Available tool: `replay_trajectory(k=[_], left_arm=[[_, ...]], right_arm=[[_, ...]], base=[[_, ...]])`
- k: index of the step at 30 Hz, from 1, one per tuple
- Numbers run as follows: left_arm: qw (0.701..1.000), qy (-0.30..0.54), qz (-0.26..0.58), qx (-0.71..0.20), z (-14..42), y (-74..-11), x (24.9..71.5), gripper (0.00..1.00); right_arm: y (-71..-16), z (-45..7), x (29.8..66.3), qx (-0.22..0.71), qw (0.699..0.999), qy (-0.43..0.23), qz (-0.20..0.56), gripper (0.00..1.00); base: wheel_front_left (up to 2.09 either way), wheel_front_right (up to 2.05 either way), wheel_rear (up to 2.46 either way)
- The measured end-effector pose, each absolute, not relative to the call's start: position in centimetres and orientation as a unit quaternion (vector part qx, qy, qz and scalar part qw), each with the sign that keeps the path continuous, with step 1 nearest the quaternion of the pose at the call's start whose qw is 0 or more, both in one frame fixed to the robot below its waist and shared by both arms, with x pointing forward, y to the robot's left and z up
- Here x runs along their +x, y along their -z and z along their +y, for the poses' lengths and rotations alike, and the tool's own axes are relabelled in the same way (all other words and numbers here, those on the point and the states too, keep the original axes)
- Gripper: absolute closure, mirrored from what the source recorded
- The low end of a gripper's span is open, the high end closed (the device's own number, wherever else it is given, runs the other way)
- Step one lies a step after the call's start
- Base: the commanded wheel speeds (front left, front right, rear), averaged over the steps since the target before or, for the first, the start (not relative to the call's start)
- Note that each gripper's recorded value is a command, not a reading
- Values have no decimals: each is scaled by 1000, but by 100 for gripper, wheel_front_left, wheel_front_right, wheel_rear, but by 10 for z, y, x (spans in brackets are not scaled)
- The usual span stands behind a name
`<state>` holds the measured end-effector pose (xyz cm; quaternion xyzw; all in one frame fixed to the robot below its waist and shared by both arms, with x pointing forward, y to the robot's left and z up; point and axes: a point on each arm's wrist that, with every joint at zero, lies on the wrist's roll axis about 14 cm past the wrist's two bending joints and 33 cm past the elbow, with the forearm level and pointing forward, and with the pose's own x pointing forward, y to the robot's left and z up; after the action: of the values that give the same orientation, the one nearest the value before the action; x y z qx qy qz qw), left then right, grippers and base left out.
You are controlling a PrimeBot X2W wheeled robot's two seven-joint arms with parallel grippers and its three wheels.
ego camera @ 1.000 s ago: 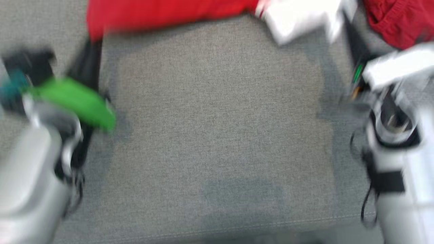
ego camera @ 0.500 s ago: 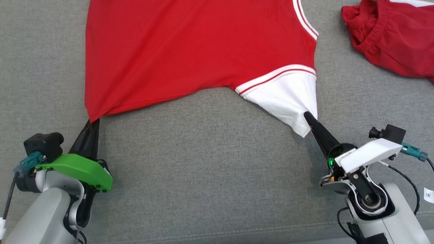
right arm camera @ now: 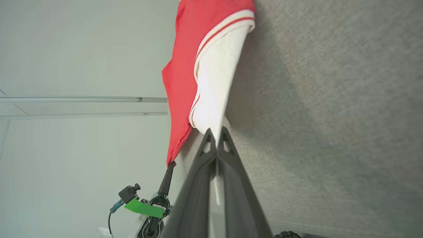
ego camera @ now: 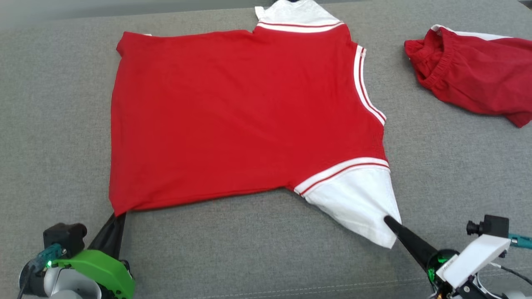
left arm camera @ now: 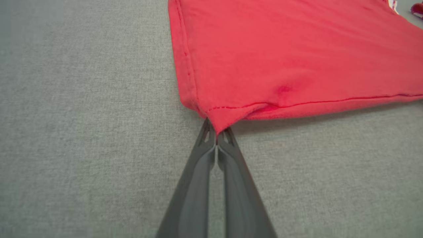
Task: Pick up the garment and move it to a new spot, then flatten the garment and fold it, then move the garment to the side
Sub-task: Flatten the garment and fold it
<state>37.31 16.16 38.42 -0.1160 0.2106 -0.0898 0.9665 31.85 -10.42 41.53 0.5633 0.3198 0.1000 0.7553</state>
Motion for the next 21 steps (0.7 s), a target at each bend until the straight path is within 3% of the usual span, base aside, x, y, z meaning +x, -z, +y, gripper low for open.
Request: replay_trajectory(k=[10,15,21], left_arm=[[962,39,221,-157,177,-375,355,100],[960,43,225,-161,173,-373,356,100],[957,72,236,-152,167,-376,364,100]], right_arm=[[-403,-114,277,559,742,-78,362,100],[-402,-127,286,547,757,-65,351,100],[-429,-118,326,545,772,-111,308,100]], base=[[0,0,0],[0,0,0],[0,0,0]])
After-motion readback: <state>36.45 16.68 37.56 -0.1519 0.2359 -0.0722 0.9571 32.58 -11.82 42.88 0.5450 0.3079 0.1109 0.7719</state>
